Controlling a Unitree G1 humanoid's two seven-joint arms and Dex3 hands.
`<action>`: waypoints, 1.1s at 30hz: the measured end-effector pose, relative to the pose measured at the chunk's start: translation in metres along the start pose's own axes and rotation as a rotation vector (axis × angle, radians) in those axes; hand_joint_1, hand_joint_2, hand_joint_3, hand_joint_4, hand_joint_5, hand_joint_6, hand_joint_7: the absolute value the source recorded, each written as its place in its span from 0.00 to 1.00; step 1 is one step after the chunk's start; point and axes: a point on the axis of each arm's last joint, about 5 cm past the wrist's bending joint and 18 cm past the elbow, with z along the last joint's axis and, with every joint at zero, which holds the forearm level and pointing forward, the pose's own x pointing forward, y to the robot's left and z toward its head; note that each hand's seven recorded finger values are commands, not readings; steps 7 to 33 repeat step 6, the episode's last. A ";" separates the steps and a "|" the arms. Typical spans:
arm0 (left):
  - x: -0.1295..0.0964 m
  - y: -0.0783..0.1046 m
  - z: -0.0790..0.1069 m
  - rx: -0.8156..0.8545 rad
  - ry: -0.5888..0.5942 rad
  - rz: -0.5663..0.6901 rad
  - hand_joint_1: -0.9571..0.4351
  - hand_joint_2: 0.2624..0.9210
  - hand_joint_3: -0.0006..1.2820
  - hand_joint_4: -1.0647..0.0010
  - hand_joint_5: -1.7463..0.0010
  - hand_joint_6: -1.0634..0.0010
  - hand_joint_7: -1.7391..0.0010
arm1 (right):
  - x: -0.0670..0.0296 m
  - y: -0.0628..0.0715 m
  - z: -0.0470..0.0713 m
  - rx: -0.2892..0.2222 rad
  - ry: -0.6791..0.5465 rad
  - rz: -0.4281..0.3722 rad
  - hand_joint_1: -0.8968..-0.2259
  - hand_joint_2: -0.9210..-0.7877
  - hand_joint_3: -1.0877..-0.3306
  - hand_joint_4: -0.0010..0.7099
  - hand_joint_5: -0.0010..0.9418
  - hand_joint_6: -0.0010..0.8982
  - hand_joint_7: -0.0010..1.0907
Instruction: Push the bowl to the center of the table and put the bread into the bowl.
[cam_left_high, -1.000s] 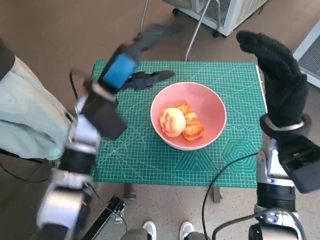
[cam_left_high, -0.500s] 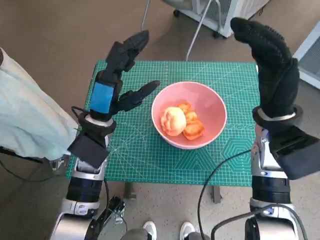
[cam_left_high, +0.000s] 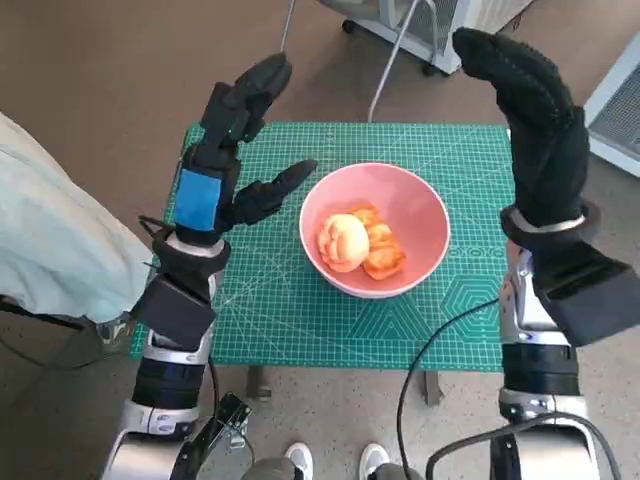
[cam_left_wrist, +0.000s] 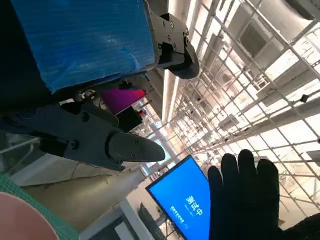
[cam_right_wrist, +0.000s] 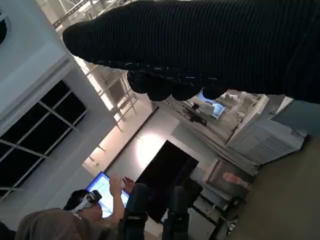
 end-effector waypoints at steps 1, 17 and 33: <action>0.000 0.000 0.000 0.000 0.000 0.000 0.48 1.00 0.14 0.63 1.00 0.87 0.66 | -0.0001 0.000 0.000 0.000 0.001 0.001 0.42 0.00 0.42 0.22 0.15 0.00 0.58; -0.001 0.000 0.000 0.000 0.001 0.002 0.48 1.00 0.14 0.63 1.00 0.87 0.67 | -0.0003 0.002 -0.001 -0.007 0.006 0.008 0.42 0.00 0.41 0.22 0.14 0.00 0.59; -0.001 0.000 0.000 0.000 0.001 0.002 0.48 1.00 0.14 0.63 1.00 0.87 0.67 | -0.0003 0.002 -0.001 -0.007 0.006 0.008 0.42 0.00 0.41 0.22 0.14 0.00 0.59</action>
